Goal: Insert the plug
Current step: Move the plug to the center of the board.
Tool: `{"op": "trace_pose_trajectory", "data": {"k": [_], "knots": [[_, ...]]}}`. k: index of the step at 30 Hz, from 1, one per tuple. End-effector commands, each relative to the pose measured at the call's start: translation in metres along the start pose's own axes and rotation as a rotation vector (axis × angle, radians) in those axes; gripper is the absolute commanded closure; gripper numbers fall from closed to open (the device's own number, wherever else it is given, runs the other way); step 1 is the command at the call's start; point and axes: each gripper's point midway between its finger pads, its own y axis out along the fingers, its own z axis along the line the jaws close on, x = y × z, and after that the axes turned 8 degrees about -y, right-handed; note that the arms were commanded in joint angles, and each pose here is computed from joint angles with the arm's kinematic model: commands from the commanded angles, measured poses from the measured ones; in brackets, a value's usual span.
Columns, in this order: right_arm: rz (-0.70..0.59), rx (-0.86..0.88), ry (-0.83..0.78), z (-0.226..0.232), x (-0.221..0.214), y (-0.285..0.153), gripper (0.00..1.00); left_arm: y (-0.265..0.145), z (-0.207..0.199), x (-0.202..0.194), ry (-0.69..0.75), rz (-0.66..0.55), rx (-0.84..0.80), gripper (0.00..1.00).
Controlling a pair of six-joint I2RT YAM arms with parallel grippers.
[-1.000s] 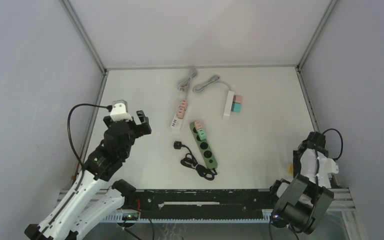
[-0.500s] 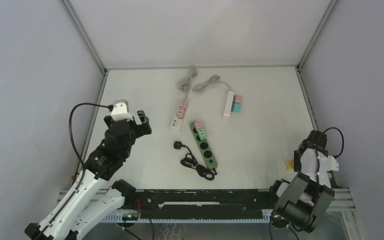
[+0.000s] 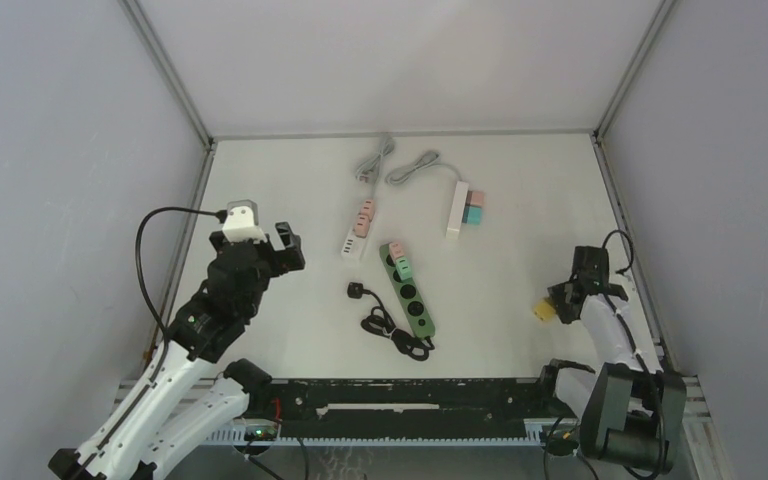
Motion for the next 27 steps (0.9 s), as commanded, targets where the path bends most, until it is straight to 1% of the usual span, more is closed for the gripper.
{"op": "trace_pose_trajectory", "data": {"k": [1, 4, 10, 15, 17, 19, 22, 25, 27], "knots": [[-0.045, 0.117, -0.147, 0.039, 0.006, -0.013, 0.68, -0.001, -0.016, 0.002, -0.050, -0.001, -0.077, 0.00], [-0.029, 0.165, -0.255, 0.057, -0.005, -0.018, 0.68, 0.000, -0.026, -0.005, -0.070, 0.029, -0.122, 0.00], [0.004, 0.247, -0.486, 0.090, -0.028, -0.026, 0.68, 0.002, -0.030, -0.011, -0.046, 0.061, -0.137, 0.00], [0.050, 0.263, -0.627, 0.105, -0.053, -0.023, 0.67, 0.003, -0.036, -0.017, -0.046, 0.091, -0.166, 0.00], [0.067, 0.254, -0.683, 0.110, -0.060, -0.022, 0.65, 0.002, -0.036, -0.017, -0.047, 0.091, -0.167, 0.00], [0.085, 0.211, -0.734, 0.111, -0.066, -0.020, 0.60, 0.002, -0.036, -0.017, -0.048, 0.089, -0.168, 0.00], [0.074, 0.154, -0.781, 0.116, -0.067, -0.025, 0.54, 0.002, -0.036, -0.016, -0.050, 0.086, -0.167, 0.00], [0.051, 0.177, -0.764, 0.126, -0.066, -0.039, 0.38, 0.001, -0.035, -0.017, -0.050, 0.085, -0.165, 0.00], [0.031, 0.209, -0.740, 0.131, -0.062, -0.050, 0.29, 0.001, -0.035, -0.016, -0.050, 0.084, -0.167, 0.00]]}}
